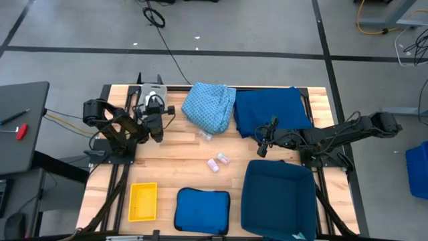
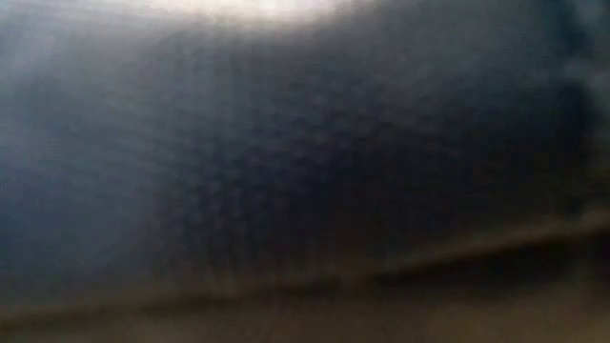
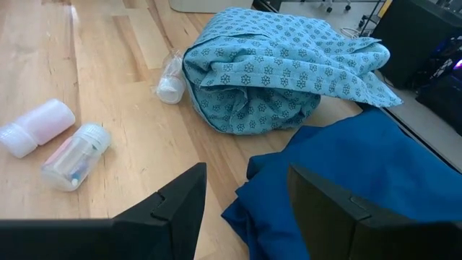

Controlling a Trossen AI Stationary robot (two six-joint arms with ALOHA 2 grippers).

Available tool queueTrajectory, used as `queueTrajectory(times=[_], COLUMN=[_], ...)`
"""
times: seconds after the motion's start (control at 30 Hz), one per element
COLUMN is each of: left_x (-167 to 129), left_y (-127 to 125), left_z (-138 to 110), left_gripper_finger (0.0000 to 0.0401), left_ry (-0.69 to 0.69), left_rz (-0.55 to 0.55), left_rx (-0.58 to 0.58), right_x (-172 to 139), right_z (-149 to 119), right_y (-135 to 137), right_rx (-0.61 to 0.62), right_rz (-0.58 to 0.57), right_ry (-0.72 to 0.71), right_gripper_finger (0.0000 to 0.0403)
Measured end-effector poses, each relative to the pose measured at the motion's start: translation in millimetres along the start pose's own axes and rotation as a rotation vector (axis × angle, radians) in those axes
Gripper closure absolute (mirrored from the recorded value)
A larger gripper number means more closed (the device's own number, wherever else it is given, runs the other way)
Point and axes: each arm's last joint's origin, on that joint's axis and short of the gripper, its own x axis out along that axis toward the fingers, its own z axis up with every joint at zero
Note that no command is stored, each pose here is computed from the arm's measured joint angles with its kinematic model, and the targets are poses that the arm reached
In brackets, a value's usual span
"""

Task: Pick & place medical supplies in basket/bin
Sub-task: Put the white rolled gauze into the gray bin

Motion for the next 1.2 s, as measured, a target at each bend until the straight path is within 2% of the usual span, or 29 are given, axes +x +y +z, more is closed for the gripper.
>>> queueTrajectory(times=[0.23, 0.43, 0.77, 0.83, 1.07, 1.2], left_x=[0, -1, -2, -4, -6, 2], left_y=[-1, 0, 0, -1, -10, -11], left_z=[0, 1, 5, 5, -8, -22], left_gripper_finger=[0.0361, 0.0361, 0.0361, 0.0361, 0.0361, 0.0361], left_ry=[-0.002, 0.000, -0.001, -0.010, -0.004, 0.084], left_rz=[-0.027, -0.005, -0.012, -0.058, -0.346, -0.381], left_rx=[-0.104, -0.028, -0.025, -0.024, -0.037, -0.097], right_x=[0, 0, 0, 0, 0, 0], right_z=[0, 0, 0, 0, -1, -1], right_y=[0, 0, 0, 0, 0, 0], right_rx=[0.000, 0.000, 0.008, 0.007, 0.003, 0.001], right_rz=[0.000, 0.000, 0.000, 0.000, -0.001, -0.001], right_ry=[0.000, 0.000, 0.000, 0.000, 0.009, 0.011], right_gripper_finger=[0.0202, 0.0202, 0.0202, 0.0202, 0.0202, 0.0202])
